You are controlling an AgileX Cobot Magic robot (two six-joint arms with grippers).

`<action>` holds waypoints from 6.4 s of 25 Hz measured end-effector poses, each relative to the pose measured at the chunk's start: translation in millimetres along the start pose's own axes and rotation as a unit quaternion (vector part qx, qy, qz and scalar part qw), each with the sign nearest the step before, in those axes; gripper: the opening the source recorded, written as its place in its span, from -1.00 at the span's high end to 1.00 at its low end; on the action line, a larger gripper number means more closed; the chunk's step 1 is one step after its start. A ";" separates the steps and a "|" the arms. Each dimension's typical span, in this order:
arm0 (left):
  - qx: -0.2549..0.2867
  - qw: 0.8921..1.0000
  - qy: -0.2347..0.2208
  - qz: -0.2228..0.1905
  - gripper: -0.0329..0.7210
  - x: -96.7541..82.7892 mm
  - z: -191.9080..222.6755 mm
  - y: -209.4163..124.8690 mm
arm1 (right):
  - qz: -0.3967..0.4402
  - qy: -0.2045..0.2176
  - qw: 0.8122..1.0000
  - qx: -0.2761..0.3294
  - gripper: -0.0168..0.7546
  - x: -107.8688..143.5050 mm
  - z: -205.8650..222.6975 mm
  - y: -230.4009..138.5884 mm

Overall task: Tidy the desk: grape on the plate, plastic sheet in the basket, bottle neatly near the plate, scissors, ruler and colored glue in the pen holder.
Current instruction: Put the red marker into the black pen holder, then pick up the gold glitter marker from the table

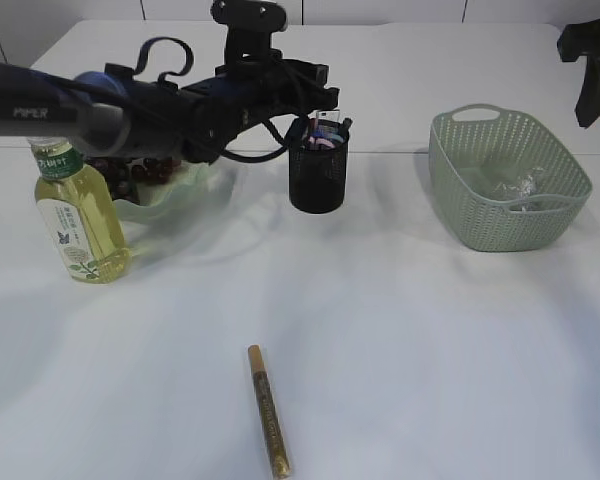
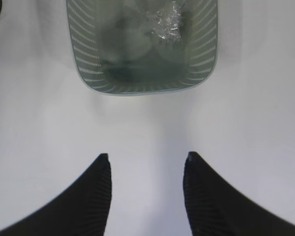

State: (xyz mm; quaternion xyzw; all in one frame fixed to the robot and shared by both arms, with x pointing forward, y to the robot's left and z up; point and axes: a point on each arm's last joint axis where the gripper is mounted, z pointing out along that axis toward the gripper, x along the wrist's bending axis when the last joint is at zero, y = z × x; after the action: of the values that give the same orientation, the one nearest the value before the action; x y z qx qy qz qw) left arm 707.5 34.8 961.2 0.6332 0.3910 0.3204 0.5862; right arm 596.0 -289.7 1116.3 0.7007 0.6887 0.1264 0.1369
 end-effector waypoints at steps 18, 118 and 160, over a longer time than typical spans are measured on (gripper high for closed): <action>0.412 0.910 0.022 -0.035 0.03 -9.5 -110.2 89.0 | 0.000 0.000 1.000 0.008 -0.04 -0.1 0.0 -1.5; 0.383 0.922 0.055 -0.030 0.26 -9.7 -290.6 229.4 | -0.157 0.087 0.950 0.255 -0.04 295.6 163.9 -128.5; 0.383 0.922 0.055 -0.029 0.26 -9.7 -290.6 229.4 | -0.163 0.073 0.949 0.260 0.50 296.9 177.2 -130.2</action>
State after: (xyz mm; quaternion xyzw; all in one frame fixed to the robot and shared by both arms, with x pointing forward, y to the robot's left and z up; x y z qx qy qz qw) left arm 479.1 167.7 1220.7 0.7791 0.5335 0.1631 0.2859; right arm 545.4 5.8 900.4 0.5790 0.8107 -0.0303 -0.0817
